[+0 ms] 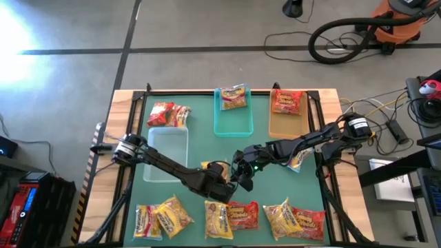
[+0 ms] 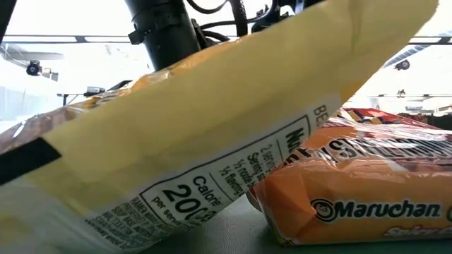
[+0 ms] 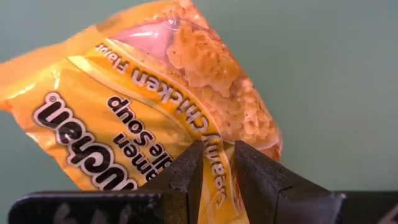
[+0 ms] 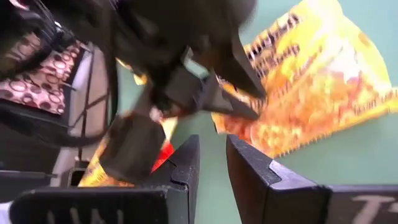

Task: Sort Maruchan noodles
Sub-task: Put the yellow noodle pack into the transparent bin

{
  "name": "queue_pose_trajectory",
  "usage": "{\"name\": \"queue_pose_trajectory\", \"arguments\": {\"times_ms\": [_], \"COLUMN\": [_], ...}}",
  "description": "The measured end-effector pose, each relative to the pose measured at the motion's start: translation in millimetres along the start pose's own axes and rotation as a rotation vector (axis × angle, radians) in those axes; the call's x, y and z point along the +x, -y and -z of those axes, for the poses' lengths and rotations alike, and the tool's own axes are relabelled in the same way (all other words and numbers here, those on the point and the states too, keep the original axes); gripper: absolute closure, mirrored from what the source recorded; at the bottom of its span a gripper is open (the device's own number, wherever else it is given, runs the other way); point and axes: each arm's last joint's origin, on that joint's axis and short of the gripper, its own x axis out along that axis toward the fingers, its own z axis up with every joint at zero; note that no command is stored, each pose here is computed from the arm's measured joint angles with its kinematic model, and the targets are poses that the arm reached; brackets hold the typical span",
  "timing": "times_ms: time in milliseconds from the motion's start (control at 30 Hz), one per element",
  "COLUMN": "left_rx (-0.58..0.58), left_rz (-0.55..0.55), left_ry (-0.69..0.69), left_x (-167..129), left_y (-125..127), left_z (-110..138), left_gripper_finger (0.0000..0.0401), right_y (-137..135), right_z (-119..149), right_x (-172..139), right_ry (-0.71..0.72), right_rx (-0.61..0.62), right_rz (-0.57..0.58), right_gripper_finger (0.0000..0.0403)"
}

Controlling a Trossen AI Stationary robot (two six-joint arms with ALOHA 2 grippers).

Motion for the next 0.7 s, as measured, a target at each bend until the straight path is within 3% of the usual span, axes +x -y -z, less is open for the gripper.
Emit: {"name": "queue_pose_trajectory", "arguments": {"times_ms": [433, 700], "left_rx": [0.039, 0.026], "left_rz": [0.083, 0.051], "left_ry": [-0.003, -0.033], "left_x": [-35.2, -59.0], "left_y": [2.8, -6.3], "left_z": [4.6, 19.5], "left_gripper_finger": [0.0325, 0.0325], "right_y": [10.6, 21.0], "right_z": [5.7, 10.8], "right_x": [10.9, 29.0], "right_ry": [0.046, 0.061], "right_rx": [-0.072, -0.084], "right_rz": [0.15, 0.173], "right_gripper_finger": [0.0335, 0.0335]}}
